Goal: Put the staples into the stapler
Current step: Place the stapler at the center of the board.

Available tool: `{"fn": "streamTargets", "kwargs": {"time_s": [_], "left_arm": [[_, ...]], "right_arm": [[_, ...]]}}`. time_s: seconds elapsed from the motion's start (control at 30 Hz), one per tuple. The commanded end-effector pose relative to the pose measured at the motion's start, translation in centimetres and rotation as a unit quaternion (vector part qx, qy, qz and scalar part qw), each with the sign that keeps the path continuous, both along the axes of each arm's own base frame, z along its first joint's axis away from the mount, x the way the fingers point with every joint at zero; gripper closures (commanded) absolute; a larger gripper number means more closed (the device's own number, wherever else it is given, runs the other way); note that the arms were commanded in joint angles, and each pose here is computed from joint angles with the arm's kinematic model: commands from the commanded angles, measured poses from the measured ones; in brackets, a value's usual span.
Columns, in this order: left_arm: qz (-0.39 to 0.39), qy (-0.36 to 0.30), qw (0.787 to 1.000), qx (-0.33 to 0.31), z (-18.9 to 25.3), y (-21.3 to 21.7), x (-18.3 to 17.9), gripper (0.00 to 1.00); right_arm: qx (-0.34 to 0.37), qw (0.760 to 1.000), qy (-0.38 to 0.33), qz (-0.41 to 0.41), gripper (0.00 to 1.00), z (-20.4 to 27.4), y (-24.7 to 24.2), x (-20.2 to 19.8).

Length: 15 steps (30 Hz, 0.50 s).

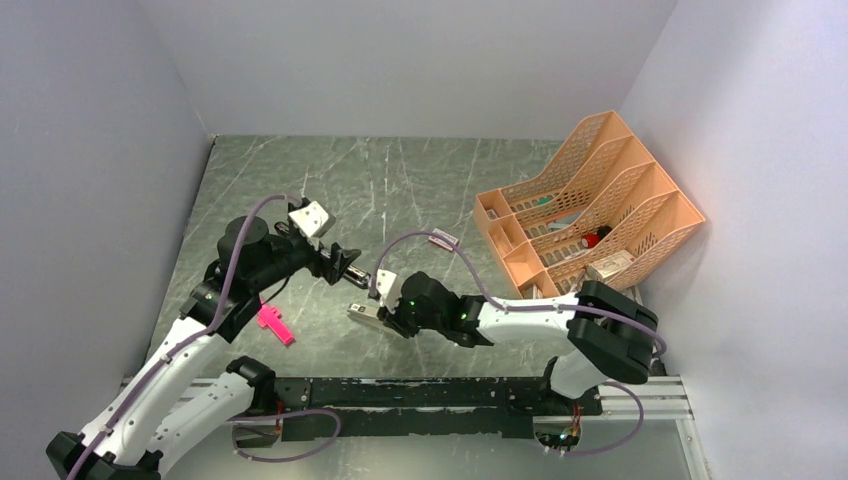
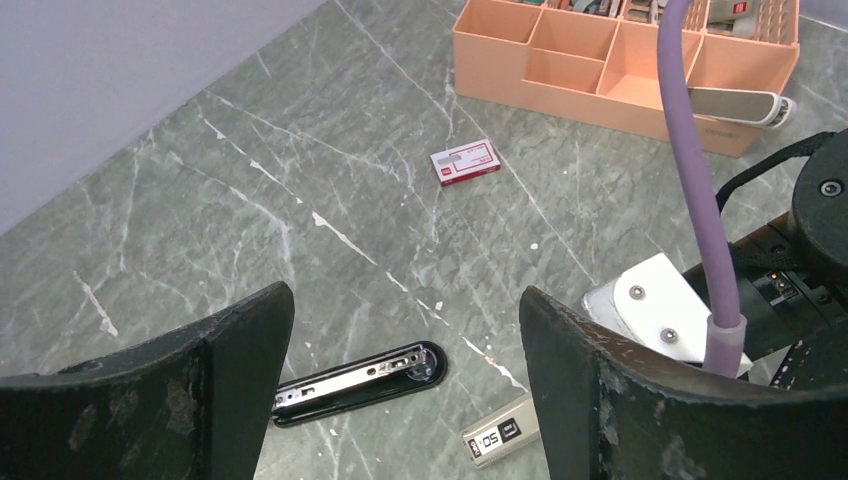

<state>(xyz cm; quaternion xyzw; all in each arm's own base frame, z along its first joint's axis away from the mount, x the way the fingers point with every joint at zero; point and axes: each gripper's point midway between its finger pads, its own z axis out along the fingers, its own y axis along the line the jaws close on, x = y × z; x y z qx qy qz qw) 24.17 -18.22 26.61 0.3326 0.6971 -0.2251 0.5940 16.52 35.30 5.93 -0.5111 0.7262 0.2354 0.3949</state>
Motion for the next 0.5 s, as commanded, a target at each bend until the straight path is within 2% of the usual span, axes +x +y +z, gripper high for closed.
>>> {"fn": "streamTargets", "kwargs": {"time_s": [0.0, 0.2, 0.33, 0.43, 0.47], "left_arm": [[-0.022, -0.029, 0.999, 0.012, 0.3, -0.3, -0.1, 0.13], [-0.028, -0.024, 0.999, 0.02, -0.6, -0.4, -0.2, 0.13], [-0.035, -0.025, 0.999, 0.026, -0.9, -0.5, -0.2, 0.12], [-0.08, -0.027, 0.995, 0.044, -1.7, -1.4, -0.7, 0.13], [-0.105, -0.025, 0.993, 0.053, -2.2, -1.9, -1.1, 0.15]], "right_arm": [[0.015, 0.999, -0.043, 0.007, 0.63, 0.7, 0.3, 1.4], [0.052, 0.997, -0.05, 0.007, 0.42, 2.5, 0.0, 0.9], [0.096, 0.994, -0.059, -0.006, 0.39, 5.1, -0.7, 0.6], [0.157, 0.985, -0.06, -0.04, 0.38, 7.1, -2.2, 0.4], [0.179, 0.98, -0.062, -0.056, 0.32, 7.8, -2.9, 0.5]]}}
